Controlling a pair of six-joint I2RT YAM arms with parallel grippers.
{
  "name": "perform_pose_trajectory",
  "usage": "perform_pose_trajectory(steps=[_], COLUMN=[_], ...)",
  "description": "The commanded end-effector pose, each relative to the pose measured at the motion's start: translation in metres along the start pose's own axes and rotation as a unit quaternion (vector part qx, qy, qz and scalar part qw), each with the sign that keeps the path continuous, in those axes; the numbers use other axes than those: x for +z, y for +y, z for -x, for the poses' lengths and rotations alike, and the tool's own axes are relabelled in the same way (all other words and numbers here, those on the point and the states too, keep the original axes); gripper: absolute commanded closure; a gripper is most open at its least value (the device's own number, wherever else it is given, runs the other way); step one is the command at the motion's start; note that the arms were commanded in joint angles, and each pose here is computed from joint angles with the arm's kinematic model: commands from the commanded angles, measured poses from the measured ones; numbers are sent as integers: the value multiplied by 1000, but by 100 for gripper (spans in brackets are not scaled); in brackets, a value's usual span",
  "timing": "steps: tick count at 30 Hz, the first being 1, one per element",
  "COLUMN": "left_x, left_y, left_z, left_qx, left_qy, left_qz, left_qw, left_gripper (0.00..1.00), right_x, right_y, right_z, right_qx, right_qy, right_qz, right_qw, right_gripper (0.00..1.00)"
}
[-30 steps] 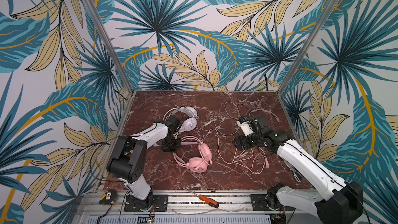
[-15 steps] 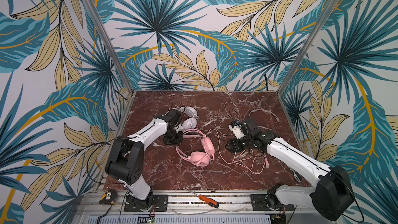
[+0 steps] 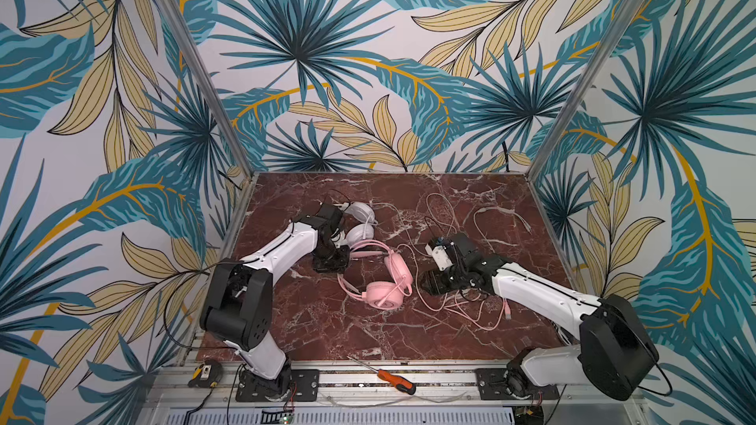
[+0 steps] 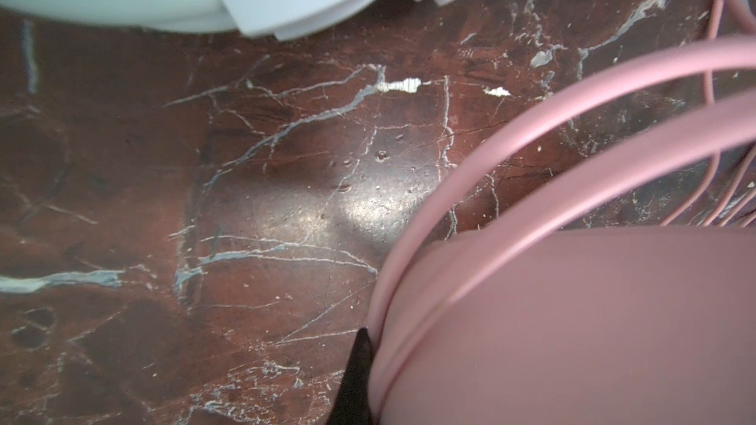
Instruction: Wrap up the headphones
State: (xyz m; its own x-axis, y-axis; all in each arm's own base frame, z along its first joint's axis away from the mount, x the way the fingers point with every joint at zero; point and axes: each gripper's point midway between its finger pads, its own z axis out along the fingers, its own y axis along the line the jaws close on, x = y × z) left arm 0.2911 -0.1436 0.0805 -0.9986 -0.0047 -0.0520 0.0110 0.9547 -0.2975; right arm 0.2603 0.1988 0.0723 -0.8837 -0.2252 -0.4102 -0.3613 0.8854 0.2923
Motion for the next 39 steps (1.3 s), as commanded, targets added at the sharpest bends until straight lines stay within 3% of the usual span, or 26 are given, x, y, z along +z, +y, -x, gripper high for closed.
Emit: perform_pose_trajectory(steps=[1, 24, 39], left_x=[-14, -5, -20], left_y=[-16, -16, -16], left_z=[7, 6, 18], left_qx=[-3, -18, -47], left_qy=[-13, -14, -35], left_qz=[-38, -51, -73], left_qw=[999, 998, 996], left_gripper=[100, 100, 100], right_x=[13, 49, 45], right_y=[4, 16, 4], right_z=[-5, -38, -68], right_qx=[15, 39, 41], right_qy=[7, 74, 106], right_qz=[12, 22, 6], right_qw=[1000, 996, 993], right_gripper=[38, 65, 70])
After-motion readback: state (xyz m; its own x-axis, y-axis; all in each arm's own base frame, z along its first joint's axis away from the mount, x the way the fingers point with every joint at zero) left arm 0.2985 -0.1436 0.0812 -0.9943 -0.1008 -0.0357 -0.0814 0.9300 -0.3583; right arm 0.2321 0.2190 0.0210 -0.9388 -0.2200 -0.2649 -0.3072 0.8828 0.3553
